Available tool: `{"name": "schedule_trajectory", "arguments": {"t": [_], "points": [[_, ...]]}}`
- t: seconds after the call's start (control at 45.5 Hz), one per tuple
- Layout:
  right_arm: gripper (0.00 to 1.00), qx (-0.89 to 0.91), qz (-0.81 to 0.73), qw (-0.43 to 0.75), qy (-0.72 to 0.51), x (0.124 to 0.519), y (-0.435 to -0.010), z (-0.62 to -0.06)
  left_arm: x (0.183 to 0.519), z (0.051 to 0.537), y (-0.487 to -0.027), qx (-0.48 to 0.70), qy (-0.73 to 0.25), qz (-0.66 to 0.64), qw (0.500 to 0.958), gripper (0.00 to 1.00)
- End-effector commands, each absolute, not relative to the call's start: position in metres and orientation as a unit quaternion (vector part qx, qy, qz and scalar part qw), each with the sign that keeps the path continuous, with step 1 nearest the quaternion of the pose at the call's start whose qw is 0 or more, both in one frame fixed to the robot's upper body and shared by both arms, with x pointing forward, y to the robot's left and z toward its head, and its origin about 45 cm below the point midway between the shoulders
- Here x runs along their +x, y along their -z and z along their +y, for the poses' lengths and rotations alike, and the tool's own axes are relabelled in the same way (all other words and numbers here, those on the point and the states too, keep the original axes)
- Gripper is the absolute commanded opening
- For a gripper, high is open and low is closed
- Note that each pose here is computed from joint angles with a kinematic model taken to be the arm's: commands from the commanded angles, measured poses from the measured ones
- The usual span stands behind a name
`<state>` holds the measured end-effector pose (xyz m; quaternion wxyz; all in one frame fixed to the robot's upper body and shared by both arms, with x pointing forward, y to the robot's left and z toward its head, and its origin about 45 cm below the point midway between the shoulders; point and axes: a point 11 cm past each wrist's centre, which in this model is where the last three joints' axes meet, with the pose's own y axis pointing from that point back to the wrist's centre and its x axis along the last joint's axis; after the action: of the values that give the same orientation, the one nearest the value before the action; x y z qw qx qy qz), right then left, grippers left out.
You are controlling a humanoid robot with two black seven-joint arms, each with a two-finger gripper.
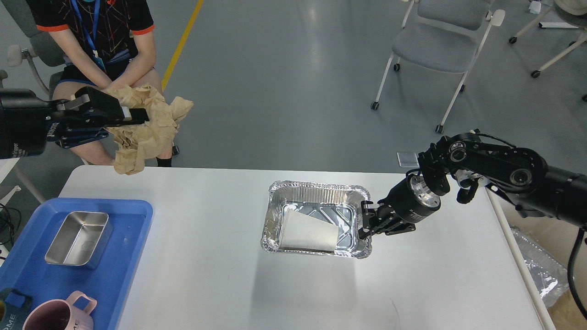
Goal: Tidy desktop
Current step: 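Lift the paper towel and release it into the foil tray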
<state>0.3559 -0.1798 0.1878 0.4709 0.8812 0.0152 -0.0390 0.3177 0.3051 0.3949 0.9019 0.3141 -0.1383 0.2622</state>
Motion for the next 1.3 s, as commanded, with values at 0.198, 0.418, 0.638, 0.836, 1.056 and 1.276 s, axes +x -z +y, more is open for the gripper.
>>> {"name": "schedule_trajectory", "arguments": {"t": [0.198, 0.418, 0.638, 0.836, 1.056, 1.276], "points": [[0.00, 0.882, 0.018, 0.469, 0.037, 0.356, -0.188, -0.176, 0.359, 0.216, -0.307, 0.293, -0.218, -0.102, 0.926, 0.01], [0.00, 0.882, 0.016, 0.470, 0.038, 0.356, -0.188, -0.178, 0.390, 0.116, -0.273, 0.274, -0.186, -0.084, 0.940, 0.03], [0.00, 0.882, 0.016, 0.470, 0.038, 0.356, -0.187, -0.176, 0.378, 0.071, -0.217, 0.316, -0.148, -0.062, 0.935, 0.05], [0.00, 0.882, 0.016, 0.469, 0.039, 0.355, -0.185, -0.175, 0.362, 0.051, -0.171, 0.337, -0.142, -0.034, 0.930, 0.05], [0.00, 0.883, 0.019, 0.468, 0.037, 0.355, -0.186, -0.173, 0.358, 0.032, -0.167, 0.331, -0.155, -0.024, 0.931, 0.58], [0.00, 0.883, 0.018, 0.468, 0.039, 0.355, -0.186, -0.173, 0.366, 0.035, -0.172, 0.319, -0.184, -0.017, 0.930, 0.93]]}}
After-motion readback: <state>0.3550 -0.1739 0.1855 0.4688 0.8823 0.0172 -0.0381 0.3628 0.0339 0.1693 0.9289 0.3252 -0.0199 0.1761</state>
